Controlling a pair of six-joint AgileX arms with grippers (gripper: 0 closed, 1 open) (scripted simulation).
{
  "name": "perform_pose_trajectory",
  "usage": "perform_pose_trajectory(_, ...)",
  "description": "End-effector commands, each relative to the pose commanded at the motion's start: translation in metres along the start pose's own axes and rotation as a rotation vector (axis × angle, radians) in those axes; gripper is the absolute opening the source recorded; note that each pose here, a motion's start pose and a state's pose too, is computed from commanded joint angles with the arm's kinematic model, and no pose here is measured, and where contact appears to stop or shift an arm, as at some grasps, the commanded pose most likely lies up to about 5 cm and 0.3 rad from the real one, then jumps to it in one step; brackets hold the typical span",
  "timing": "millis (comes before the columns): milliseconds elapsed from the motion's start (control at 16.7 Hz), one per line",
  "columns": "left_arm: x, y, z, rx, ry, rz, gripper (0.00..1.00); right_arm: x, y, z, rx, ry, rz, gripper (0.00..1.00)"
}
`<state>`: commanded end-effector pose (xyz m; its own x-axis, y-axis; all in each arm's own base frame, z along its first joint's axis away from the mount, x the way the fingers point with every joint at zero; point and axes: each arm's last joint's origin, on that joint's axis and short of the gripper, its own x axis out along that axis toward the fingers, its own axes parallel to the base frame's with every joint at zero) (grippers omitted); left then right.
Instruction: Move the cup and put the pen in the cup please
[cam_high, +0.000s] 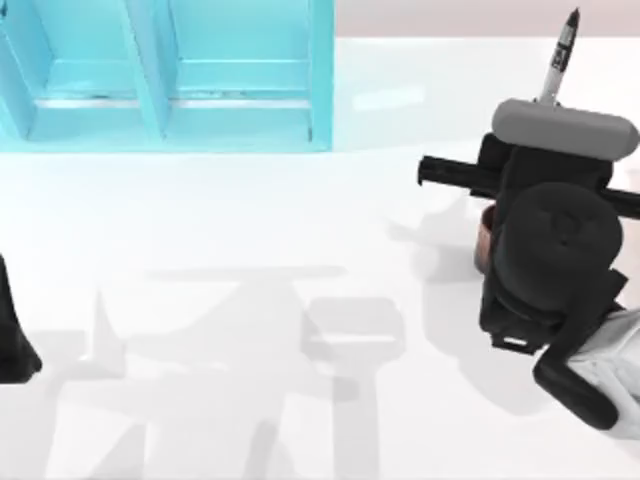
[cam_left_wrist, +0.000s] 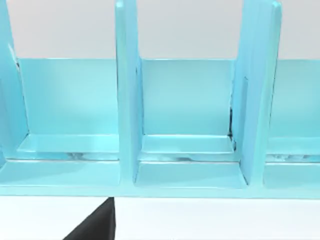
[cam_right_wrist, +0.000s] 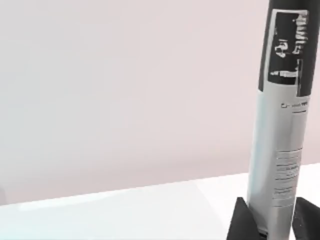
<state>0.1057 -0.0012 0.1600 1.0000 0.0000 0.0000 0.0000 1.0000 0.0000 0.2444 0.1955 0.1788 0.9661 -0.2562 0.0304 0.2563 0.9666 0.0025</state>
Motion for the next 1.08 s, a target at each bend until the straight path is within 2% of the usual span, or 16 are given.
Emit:
perform_pose_trajectory(720, 0.0, 0.0, 0.0, 0.0, 0.0, 0.0, 1.0, 0.0, 0.0, 0.0, 0.0, 0.0, 0.0, 0.98)
perform_pose_trajectory(1080, 0.0, 0.0, 0.0, 0.0, 0.0, 0.0, 1.0, 0.0, 0.0, 0.0, 0.0, 0.0, 0.0, 1.0)
